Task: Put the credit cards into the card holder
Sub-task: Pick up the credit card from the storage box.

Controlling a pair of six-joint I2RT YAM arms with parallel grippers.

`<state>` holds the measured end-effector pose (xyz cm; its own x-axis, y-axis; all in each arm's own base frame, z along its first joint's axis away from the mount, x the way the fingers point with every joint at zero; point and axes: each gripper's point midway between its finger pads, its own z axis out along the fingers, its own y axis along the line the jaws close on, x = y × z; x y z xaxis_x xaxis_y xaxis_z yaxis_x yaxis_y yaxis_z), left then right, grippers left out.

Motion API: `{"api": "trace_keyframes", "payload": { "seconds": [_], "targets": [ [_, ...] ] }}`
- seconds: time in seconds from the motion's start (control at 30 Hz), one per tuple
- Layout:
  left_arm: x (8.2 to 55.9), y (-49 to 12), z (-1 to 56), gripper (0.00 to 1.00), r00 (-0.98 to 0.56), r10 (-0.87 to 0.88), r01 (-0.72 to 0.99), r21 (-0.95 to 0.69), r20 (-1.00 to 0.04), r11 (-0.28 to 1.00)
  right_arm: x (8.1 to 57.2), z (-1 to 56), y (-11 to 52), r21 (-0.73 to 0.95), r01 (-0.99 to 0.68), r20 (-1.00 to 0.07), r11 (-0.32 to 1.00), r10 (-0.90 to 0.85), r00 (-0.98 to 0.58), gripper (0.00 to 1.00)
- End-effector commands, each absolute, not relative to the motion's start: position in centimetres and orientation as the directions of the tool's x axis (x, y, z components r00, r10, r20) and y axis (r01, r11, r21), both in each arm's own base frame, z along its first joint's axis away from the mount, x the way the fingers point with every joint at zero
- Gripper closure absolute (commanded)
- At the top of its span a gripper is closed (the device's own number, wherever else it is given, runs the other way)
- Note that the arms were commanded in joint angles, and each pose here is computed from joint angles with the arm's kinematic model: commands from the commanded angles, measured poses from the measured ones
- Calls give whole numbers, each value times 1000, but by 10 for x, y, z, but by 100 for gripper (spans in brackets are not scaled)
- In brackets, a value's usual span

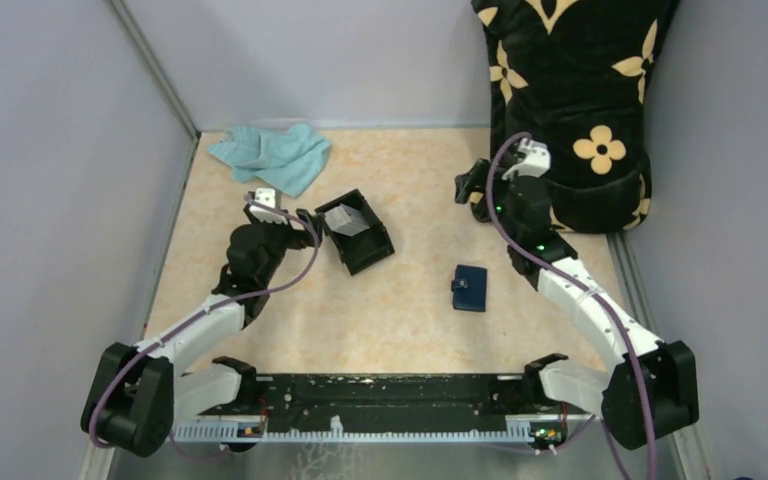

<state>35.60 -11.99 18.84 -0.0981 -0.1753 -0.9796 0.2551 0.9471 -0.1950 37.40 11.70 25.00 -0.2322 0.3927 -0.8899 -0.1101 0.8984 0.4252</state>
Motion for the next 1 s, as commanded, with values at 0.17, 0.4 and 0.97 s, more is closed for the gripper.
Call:
{"api": "trace_keyframes", "payload": {
  "seconds": [0.17,0.4,0.97],
  "targets": [
    [333,-134,168,1,-269,-340,74,-371,-901,926,366,244,198,97,-243,-970,965,36,-242,7],
    [307,-120,147,1,-333,-564,-175,-538,-756,825,364,251,282,37,-444,-963,895,-87,-256,22],
    [300,-128,91,3,-331,-762,-336,-685,-556,646,385,184,398,29,-647,-872,762,-297,-389,36]
  ]
}}
